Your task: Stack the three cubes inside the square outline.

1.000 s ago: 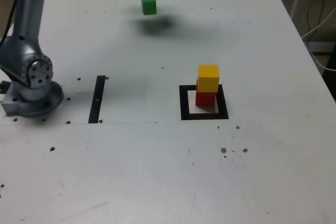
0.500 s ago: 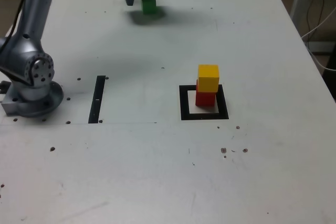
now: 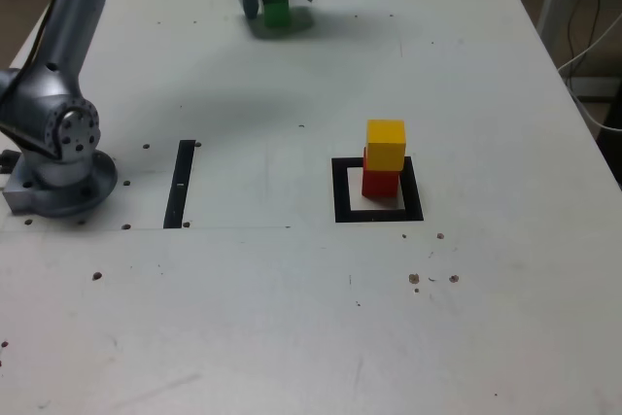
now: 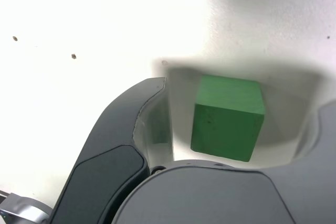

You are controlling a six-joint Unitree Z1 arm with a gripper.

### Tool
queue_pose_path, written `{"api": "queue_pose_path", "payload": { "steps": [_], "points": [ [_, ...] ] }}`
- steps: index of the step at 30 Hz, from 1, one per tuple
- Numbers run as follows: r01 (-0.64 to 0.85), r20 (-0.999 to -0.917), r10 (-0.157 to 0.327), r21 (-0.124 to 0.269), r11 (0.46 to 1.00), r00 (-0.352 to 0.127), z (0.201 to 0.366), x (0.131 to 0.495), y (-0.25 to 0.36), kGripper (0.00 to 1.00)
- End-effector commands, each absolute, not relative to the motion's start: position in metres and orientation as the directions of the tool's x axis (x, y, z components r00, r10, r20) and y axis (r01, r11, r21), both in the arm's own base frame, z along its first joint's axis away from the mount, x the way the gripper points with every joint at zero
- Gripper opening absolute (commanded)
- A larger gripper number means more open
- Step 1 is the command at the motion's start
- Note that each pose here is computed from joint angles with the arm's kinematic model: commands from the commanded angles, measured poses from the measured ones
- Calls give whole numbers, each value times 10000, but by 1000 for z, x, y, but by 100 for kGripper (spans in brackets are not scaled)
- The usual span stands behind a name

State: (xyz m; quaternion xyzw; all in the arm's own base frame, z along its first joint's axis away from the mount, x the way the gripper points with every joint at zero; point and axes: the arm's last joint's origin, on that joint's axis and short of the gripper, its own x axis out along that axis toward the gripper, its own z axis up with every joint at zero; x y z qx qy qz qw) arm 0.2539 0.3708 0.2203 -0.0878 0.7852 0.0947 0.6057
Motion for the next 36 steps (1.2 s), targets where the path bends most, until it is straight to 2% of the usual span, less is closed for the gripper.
{"api": "queue_pose_path", "payload": {
  "steps": [1,3,6,8,13,19,25,29,32,36],
  "points": [
    [-2434,-9656,-255,396,9691,-2587,217,256,372,79],
    [-2380,-9645,-239,409,9704,-2630,217,257,372,70],
    [-2311,-9643,-150,482,9717,-2646,217,259,372,50],
    [-2290,-9654,-80,538,9719,-2606,218,260,373,42],
    [-2248,-9655,-81,525,9730,-2603,216,261,374,37],
    [-2205,-9658,-138,452,9743,-2589,215,261,373,23],
    [-2204,-9646,-210,388,9746,-2628,210,262,374,21],
    [-2187,-9672,-96,477,9746,-2537,211,263,374,21],
    [-2119,-9693,22,559,9757,-2457,217,265,371,22],
    [-1899,-9714,194,658,9796,-2366,232,270,360,22]
  ]
}}
